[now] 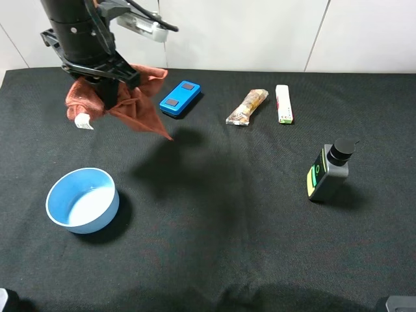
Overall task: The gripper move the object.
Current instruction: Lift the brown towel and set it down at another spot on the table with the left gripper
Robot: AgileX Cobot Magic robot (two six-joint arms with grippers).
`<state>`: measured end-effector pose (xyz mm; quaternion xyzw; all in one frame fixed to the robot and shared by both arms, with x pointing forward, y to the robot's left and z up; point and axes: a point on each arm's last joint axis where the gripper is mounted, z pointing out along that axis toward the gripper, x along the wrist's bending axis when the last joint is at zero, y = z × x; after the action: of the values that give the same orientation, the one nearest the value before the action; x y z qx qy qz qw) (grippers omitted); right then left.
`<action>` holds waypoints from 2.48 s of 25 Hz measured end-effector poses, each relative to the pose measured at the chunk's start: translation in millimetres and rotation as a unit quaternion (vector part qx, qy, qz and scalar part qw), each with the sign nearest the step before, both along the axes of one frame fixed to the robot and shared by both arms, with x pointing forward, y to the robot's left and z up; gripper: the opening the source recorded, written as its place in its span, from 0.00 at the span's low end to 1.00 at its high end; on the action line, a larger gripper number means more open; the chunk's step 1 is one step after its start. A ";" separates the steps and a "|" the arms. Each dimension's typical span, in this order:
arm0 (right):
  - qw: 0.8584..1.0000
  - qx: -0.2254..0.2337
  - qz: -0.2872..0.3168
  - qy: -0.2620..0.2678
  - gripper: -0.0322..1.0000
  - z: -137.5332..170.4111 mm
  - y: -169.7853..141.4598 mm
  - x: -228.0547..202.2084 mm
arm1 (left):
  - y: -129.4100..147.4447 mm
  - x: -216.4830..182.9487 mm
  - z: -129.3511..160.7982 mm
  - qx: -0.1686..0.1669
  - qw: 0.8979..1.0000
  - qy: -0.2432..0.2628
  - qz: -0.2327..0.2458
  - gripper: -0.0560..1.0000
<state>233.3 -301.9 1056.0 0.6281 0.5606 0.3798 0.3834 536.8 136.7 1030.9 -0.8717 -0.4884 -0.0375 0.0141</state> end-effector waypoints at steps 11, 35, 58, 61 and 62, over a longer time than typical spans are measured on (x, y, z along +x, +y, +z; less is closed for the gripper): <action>1.000 0.000 0.000 0.000 0.70 0.0 0.1 0.0 | -43.1 -38.3 12.6 -0.004 0.999 -0.005 -0.038 0.29; 1.000 0.001 0.000 0.000 0.70 0.0 0.1 0.0 | -100.4 -101.1 17.4 -0.038 0.997 0.012 -0.072 0.29; 1.000 0.007 0.005 0.000 0.70 0.0 1.4 0.0 | -81.7 -118.7 -4.1 -0.007 0.998 0.051 -0.036 0.29; 1.000 0.008 0.005 0.000 0.70 0.0 1.5 0.0 | -77.1 -120.6 -11.5 0.009 0.998 0.056 -0.031 0.29; 1.000 0.008 0.005 0.000 0.70 0.0 1.5 0.0 | -75.8 -121.4 -13.8 0.014 0.998 0.058 -0.030 0.29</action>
<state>233.3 -300.5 1056.0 0.6280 0.5609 0.3862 0.3766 415.3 60.9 1017.1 -0.8862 -0.4602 0.0063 0.0533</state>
